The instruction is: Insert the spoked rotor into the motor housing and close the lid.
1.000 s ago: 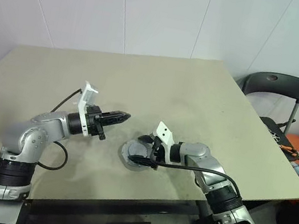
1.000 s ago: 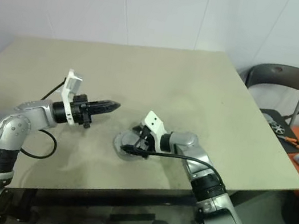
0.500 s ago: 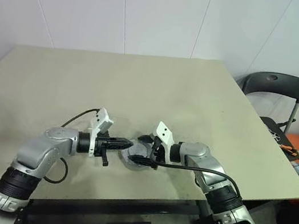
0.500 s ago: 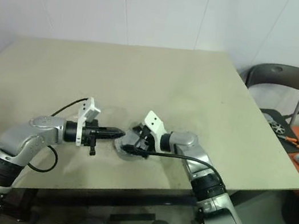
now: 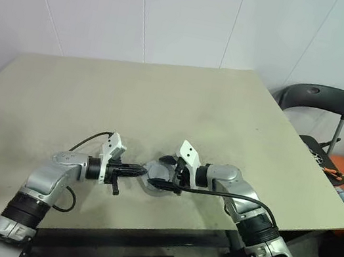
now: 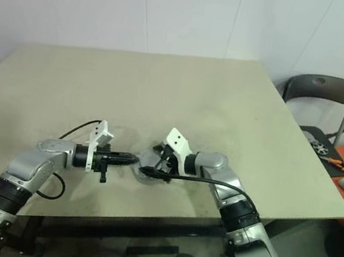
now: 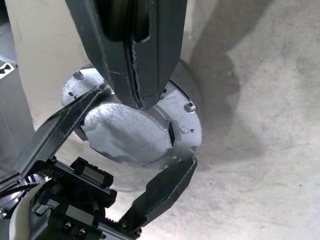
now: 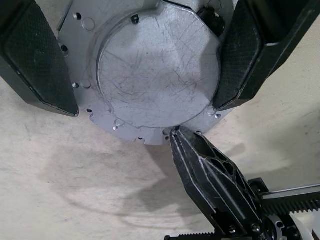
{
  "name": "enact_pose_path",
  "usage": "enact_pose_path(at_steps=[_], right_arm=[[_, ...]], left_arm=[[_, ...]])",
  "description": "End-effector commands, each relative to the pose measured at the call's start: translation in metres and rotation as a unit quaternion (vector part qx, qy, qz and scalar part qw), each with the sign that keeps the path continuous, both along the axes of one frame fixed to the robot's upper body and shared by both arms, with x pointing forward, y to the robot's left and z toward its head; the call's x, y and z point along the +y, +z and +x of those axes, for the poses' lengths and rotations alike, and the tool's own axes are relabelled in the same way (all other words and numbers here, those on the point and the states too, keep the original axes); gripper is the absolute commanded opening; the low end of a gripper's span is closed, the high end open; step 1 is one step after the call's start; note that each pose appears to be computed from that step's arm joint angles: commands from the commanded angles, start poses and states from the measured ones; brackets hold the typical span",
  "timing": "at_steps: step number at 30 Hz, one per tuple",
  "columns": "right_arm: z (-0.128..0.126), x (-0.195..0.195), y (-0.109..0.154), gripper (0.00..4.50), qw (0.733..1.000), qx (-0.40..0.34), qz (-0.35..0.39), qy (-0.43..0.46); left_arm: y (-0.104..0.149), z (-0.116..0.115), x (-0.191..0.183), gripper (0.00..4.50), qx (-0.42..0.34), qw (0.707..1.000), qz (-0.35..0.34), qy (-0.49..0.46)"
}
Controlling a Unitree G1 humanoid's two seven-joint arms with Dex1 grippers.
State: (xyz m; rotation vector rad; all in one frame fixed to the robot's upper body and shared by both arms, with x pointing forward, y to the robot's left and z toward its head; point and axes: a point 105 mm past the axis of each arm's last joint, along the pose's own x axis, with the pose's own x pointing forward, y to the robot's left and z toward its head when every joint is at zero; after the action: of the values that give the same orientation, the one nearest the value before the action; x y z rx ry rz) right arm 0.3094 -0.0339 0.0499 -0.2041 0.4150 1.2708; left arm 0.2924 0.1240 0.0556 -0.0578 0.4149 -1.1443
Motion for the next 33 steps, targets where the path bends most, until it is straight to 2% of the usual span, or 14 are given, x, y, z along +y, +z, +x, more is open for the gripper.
enact_pose_path(at_steps=[1, 8, 15, 20, 25, 28, 33], right_arm=[[-0.034, -0.028, -0.063, 4.47, 0.990, 0.085, -0.113, 0.013], [-0.055, -0.034, -0.074, 4.47, 0.980, 0.035, -0.176, 0.088], [-0.049, -0.032, -0.076, 4.47, 0.982, 0.022, -0.173, 0.075], [-0.046, -0.034, -0.081, 4.47, 0.983, 0.032, -0.170, 0.062], [-0.043, -0.036, -0.083, 4.47, 0.983, 0.035, -0.170, 0.056], [-0.043, -0.037, -0.082, 4.47, 0.983, 0.036, -0.170, 0.057], [-0.043, -0.036, -0.082, 4.47, 0.983, 0.037, -0.169, 0.056]], left_arm=[[-0.016, 0.000, 0.006, 0.00, 0.018, 1.000, 0.022, 0.007], [-0.024, 0.005, 0.013, 0.00, 0.024, 0.999, 0.011, 0.024], [-0.025, 0.007, 0.010, 0.00, 0.024, 0.999, -0.002, 0.028], [-0.003, 0.010, 0.008, 0.00, 0.021, 0.997, -0.057, 0.040], [0.045, 0.023, 0.016, 0.00, 0.014, 0.988, -0.142, 0.061], [0.057, 0.021, 0.017, 0.00, 0.004, 0.990, -0.132, 0.046], [0.039, 0.005, 0.000, 0.00, 0.014, 0.997, -0.071, 0.005]])
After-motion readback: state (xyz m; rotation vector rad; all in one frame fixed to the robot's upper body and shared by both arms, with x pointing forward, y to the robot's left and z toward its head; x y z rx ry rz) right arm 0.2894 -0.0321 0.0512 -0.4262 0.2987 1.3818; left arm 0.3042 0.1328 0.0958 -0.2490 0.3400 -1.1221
